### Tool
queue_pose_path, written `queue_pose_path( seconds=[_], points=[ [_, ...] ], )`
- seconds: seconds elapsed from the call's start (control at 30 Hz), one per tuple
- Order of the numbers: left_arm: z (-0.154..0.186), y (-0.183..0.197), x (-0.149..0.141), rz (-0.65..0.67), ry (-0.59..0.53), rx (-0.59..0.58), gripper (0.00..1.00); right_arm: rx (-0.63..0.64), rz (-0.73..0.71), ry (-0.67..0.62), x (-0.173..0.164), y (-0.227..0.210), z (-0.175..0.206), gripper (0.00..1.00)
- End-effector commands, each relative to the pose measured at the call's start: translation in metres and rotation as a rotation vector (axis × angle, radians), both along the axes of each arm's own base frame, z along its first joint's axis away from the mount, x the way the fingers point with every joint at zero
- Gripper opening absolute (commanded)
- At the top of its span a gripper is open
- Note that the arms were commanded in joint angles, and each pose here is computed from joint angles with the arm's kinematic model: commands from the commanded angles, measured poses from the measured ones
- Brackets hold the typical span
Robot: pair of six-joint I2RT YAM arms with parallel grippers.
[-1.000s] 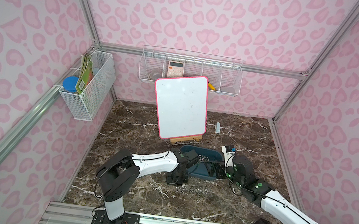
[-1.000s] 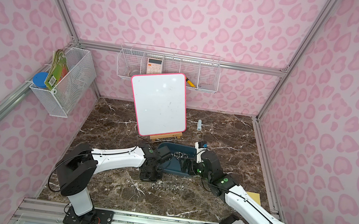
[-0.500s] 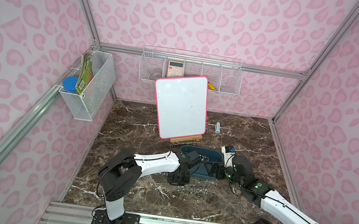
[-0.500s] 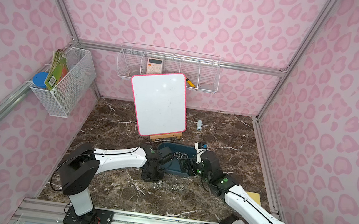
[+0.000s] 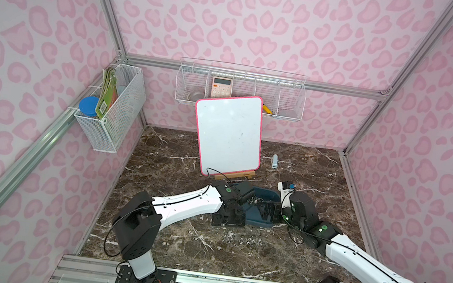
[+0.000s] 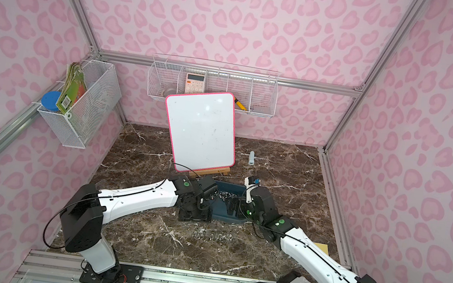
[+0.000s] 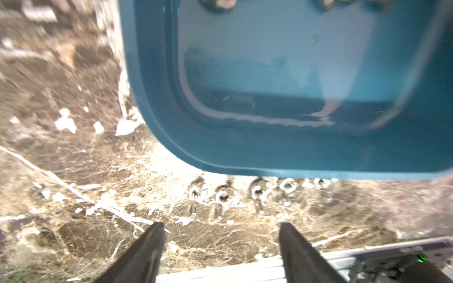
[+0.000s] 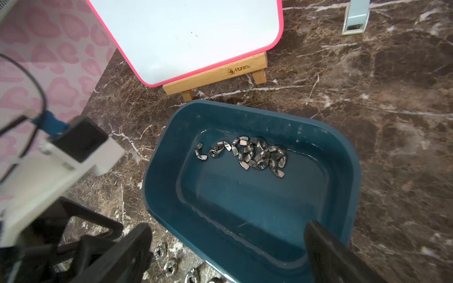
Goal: Take out the wing nut from the storage box
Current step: Place the wing nut at the center of the board, then pick up the wing nut from the storage box.
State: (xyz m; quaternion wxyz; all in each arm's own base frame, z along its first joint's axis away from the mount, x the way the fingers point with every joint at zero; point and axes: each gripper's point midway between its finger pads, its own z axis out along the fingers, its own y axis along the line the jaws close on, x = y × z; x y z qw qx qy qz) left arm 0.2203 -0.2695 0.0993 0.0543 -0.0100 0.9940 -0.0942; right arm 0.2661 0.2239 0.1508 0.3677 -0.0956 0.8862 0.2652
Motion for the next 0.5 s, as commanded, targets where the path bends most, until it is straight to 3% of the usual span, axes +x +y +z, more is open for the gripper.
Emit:
queue_pose_path(
  seconds=[0.0, 0.23, 0.33, 0.4, 0.47],
  points=[
    [0.017, 0.012, 0.008, -0.001, -0.056, 0.027, 0.98, -0.035, -0.018, 0.018, 0.005, -0.001, -0.004, 0.99],
    [0.046, 0.034, 0.033, 0.106, -0.129, -0.029, 0.98, -0.094, -0.028, 0.100, 0.018, 0.008, -0.022, 0.98],
    [0.048, 0.048, 0.041, 0.154, -0.120, -0.036, 0.99, -0.144, -0.010, 0.142, 0.025, 0.015, -0.032, 0.87],
    [0.048, 0.056, 0.046, 0.179, -0.134, -0.046, 0.99, -0.174, 0.001, 0.157, 0.031, 0.019, -0.038, 0.72],
    [0.052, 0.062, 0.052, 0.193, -0.174, -0.076, 0.99, -0.198, 0.017, 0.153, 0.037, 0.023, -0.044, 0.65]
  ],
)
